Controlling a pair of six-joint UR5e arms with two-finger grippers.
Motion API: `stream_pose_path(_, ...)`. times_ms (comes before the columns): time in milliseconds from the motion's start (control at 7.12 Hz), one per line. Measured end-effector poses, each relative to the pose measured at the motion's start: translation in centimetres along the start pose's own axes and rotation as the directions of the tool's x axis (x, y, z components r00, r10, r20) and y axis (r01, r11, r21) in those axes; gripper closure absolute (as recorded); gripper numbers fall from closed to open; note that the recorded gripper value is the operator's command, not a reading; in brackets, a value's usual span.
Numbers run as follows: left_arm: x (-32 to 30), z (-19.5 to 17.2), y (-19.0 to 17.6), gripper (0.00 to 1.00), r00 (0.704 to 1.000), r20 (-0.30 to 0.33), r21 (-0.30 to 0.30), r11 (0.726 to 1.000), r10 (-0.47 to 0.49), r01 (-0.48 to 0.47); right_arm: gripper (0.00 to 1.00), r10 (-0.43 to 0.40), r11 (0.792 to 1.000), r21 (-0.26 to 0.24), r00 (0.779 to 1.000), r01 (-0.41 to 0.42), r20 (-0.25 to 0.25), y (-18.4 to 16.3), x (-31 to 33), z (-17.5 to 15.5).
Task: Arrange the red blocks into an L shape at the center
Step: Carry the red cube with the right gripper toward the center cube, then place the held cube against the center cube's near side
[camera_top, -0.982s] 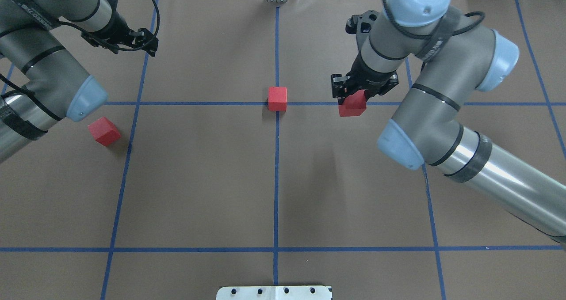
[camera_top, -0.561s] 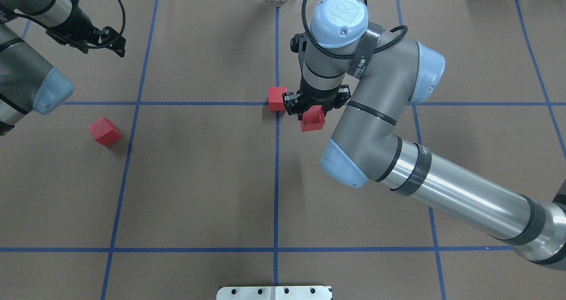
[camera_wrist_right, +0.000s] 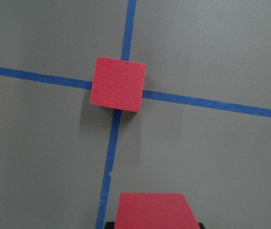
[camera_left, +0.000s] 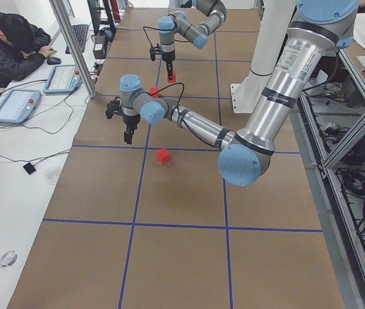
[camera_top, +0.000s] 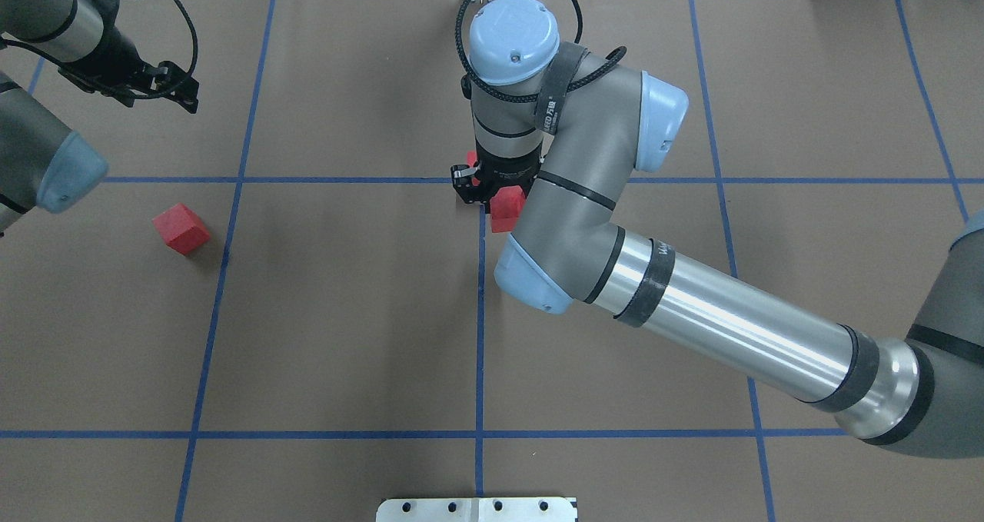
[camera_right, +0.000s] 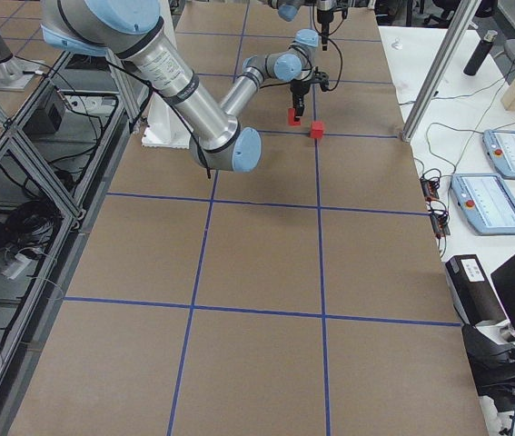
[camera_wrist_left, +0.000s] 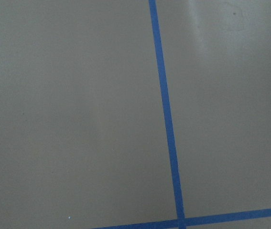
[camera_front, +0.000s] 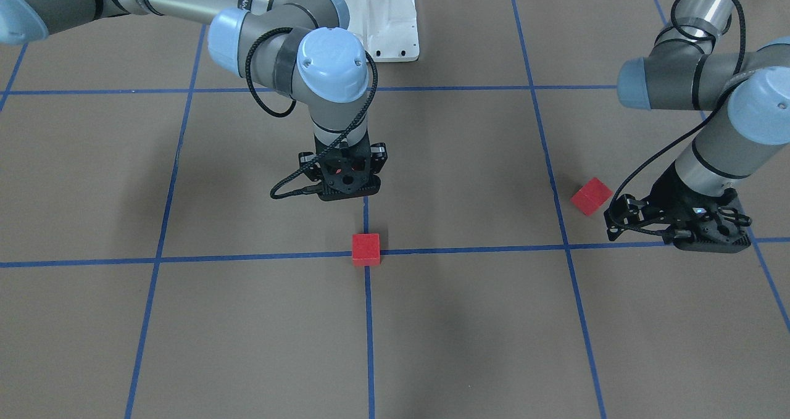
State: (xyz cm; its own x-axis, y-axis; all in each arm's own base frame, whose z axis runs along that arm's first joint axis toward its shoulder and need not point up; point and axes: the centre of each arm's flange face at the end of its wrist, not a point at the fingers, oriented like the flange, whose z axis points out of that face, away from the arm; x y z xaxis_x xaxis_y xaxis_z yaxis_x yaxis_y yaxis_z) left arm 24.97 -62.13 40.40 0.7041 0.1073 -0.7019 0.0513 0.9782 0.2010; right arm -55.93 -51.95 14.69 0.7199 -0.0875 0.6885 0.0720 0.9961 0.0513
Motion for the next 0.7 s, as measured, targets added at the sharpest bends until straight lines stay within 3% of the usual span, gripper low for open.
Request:
stream_pose_path(281, 0.0, 0.2, 0.1, 0.00, 1.000, 0.001, -0.003, 1.000, 0.000, 0.000, 1.00, 0.063, 0.998, -0.003, 0.998, -0.063, 0.010, -1.3, -1.8, 1.9)
stream_pose_path(702, -0.1, 0.6, 0.1, 0.00, 1.000, 0.006, -0.008, 1.000, 0.000, 0.000, 1.00, 0.072, 0.997, -0.001, 0.997, -0.072, 0.008, -2.0, -2.0, 3.1)
